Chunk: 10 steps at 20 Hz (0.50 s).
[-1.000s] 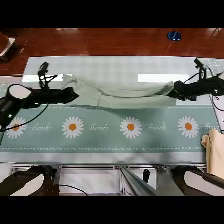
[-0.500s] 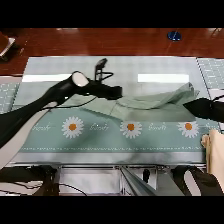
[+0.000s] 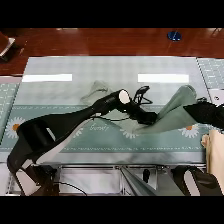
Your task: Fold the shirts.
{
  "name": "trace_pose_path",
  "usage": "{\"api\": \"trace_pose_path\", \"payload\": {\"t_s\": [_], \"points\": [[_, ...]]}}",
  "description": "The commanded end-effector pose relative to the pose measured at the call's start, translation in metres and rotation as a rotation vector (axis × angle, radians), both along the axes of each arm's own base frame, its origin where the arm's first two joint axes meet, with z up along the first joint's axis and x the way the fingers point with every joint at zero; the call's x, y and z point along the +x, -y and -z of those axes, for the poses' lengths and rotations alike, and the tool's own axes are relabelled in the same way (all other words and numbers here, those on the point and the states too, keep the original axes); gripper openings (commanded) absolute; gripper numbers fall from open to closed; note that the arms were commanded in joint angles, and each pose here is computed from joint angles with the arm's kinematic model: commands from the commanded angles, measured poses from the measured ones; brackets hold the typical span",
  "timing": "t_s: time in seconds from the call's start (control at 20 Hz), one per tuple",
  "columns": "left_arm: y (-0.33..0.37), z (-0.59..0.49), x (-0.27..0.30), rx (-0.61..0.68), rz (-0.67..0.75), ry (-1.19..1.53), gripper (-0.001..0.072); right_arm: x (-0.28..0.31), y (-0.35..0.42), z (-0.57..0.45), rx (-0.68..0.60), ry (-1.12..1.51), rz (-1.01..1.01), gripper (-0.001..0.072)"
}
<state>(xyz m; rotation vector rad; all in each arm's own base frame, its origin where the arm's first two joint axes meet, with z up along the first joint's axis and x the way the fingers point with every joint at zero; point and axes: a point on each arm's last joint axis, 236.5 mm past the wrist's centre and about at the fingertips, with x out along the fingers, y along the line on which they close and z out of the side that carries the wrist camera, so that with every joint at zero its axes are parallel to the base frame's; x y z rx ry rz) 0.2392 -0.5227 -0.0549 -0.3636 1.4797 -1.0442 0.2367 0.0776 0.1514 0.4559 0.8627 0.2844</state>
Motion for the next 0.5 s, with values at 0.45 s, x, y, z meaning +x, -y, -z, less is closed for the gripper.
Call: {"api": "trace_pose_path", "payload": {"t_s": [0.45], "points": [[-0.257, -0.175, 0.179, -0.020, -0.465, 0.390, 0.0018, 0.050, -0.078, -0.008, 0.229, -0.010, -0.249, 0.0021]]}}
